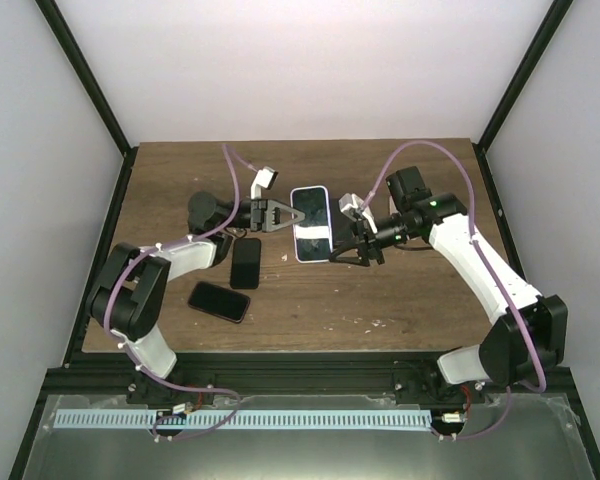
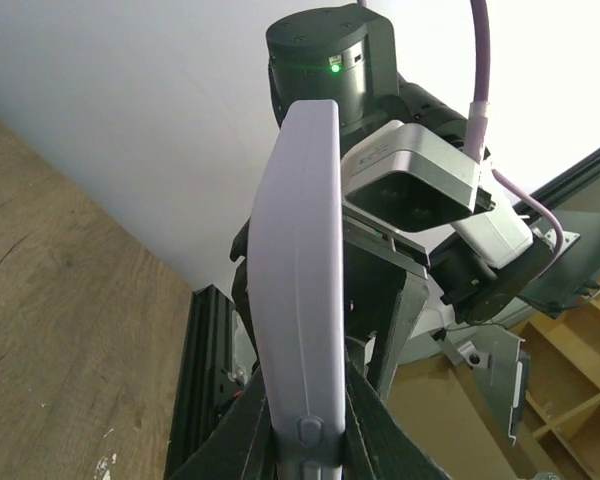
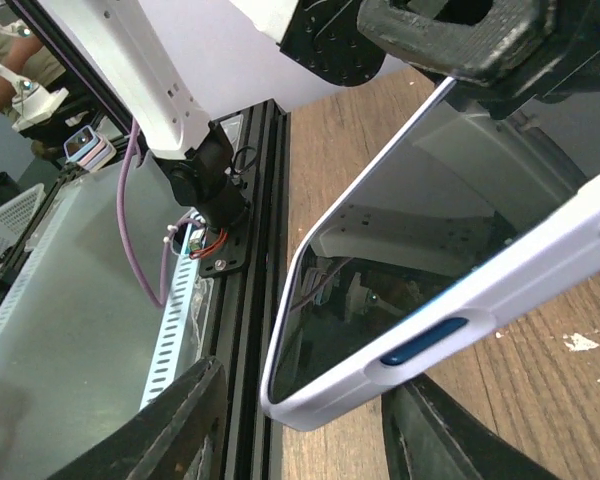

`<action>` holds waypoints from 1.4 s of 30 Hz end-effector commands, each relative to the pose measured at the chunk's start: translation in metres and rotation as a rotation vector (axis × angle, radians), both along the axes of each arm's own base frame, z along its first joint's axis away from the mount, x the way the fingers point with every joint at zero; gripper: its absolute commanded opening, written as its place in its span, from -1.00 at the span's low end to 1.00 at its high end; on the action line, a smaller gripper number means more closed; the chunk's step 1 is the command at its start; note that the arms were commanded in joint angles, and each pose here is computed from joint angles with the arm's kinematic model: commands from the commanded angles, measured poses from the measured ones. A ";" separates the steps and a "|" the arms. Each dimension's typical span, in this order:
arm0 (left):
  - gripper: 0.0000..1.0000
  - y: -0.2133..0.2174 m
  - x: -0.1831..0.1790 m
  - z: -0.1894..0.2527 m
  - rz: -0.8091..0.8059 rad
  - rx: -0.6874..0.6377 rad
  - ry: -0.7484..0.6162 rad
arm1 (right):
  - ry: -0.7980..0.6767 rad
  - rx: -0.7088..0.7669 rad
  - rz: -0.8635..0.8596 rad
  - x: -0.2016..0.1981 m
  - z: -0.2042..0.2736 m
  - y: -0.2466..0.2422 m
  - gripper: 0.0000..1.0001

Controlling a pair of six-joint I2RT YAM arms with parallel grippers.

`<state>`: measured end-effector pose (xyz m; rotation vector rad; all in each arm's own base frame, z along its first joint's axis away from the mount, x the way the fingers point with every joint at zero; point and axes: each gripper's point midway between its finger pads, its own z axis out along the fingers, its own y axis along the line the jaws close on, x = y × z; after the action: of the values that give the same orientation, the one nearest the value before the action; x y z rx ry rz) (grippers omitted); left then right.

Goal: Take the phone out of the phone case
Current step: Remove the phone case from the phone.

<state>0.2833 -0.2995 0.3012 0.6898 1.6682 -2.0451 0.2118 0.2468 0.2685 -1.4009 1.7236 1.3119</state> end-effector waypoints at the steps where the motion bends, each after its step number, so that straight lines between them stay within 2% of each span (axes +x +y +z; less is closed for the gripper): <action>1: -1.00 0.003 -0.004 0.021 0.037 -0.024 -0.100 | -0.025 0.035 0.020 -0.002 0.018 0.004 -0.20; 6: -1.00 0.002 -0.002 0.018 0.051 0.008 -0.096 | -0.059 0.047 0.043 -0.007 0.021 0.005 -0.42; 11: -1.00 0.002 -0.003 0.017 0.041 0.014 -0.062 | -0.143 0.049 0.084 -0.020 0.024 0.007 -0.46; 17: -1.00 0.005 -0.013 0.016 0.020 0.032 -0.026 | -0.322 -0.029 0.113 -0.031 0.016 0.025 -0.64; 21: -1.00 0.005 -0.022 0.021 -0.004 0.050 0.000 | -0.445 -0.070 0.127 -0.035 0.010 0.038 -0.69; 25: -1.00 0.007 -0.026 0.021 0.008 0.095 -0.013 | -0.472 -0.046 0.094 -0.024 0.022 0.047 -0.79; 33: -1.00 0.012 -0.035 0.017 0.055 0.166 -0.023 | -0.471 -0.024 -0.066 0.009 0.032 0.056 -0.79; 35: -1.00 0.013 -0.035 0.017 0.071 0.170 -0.030 | -0.450 -0.012 -0.064 0.009 0.033 0.055 -0.68; 38: -1.00 0.016 -0.028 0.016 0.144 0.196 -0.048 | -0.410 0.001 0.002 -0.007 0.030 0.053 -0.12; 39: -1.00 0.018 -0.025 0.018 0.180 0.200 -0.074 | -0.397 0.001 0.026 -0.014 0.028 0.052 -0.01; 42: -1.00 0.020 -0.017 0.025 0.254 0.186 -0.110 | -0.359 -0.018 0.067 -0.027 0.020 0.046 0.14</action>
<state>0.2579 -0.2782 0.3140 0.6220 1.8631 -1.7921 0.1998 0.2864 0.2649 -1.5733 1.6068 0.9332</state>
